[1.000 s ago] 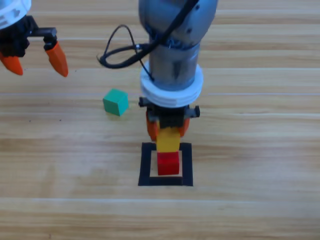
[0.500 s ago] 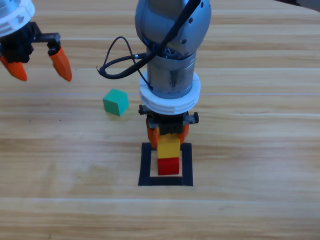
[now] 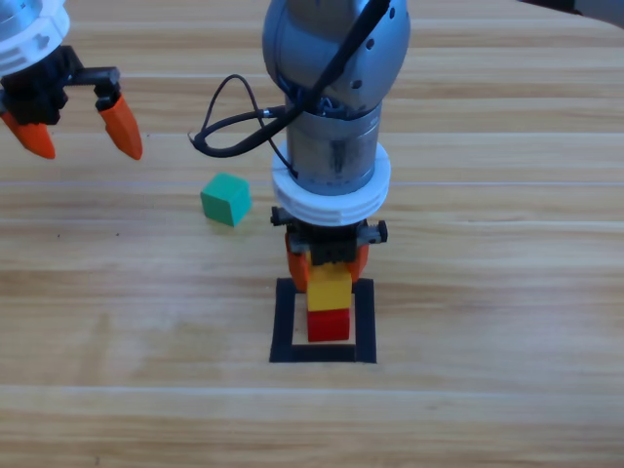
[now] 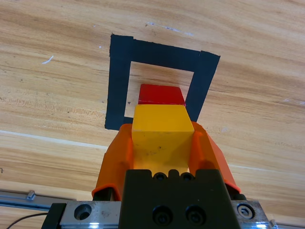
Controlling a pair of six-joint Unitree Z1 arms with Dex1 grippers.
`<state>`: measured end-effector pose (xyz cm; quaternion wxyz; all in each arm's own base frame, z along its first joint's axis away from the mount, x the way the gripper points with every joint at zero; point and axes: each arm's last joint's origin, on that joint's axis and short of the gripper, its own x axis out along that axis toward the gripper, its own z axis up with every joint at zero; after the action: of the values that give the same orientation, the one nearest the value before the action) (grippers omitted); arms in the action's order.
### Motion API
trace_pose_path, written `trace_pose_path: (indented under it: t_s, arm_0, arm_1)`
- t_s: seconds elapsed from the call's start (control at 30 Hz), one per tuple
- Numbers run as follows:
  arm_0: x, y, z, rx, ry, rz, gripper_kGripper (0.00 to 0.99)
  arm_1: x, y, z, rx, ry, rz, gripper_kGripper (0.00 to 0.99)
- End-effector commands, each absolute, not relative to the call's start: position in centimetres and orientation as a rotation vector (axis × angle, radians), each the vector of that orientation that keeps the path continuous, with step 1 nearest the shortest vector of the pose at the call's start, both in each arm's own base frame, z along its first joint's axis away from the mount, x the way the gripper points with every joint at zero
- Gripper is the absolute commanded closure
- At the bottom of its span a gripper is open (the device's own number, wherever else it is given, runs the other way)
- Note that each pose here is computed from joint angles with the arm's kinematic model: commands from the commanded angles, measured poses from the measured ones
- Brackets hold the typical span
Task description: Stack the blocks in the rectangular block: red at the bottom, yellow in the middle, green on top
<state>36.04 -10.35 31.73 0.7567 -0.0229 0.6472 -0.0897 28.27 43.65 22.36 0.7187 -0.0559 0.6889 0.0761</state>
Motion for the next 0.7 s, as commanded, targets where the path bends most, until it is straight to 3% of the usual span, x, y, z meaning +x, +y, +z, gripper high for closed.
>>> trace_pose_path:
  t_s: [0.03,0.4,0.5,0.57,0.6,0.7]
  arm_0:
    - [35.9,-9.6,31.3,-0.078,1.417,-0.184,0.0]
    - [36.4,-9.8,31.2,-0.076,1.411,-0.187,0.0]
    - [37.1,-10.1,31.0,-0.073,1.407,-0.186,0.0]
    - [37.7,-10.5,30.8,-0.07,1.406,-0.188,0.0]
    - [38.2,-10.7,30.8,-0.068,1.405,-0.191,0.0]
    - [39.0,-11.1,31.1,-0.069,1.407,-0.189,0.0]
  arm_1:
    - [27.6,44.9,18.0,-0.206,1.585,0.14,0.798]
    - [27.7,44.9,17.5,-0.215,1.59,0.141,0.774]
    - [27.8,44.9,17.5,-0.218,1.593,0.15,0.464]
    - [27.8,45.0,17.5,-0.217,1.59,0.155,0.1]
    - [27.8,45.0,17.7,-0.216,1.588,0.158,0.001]
    - [27.8,44.7,20.2,-0.202,1.541,0.204,0.0]
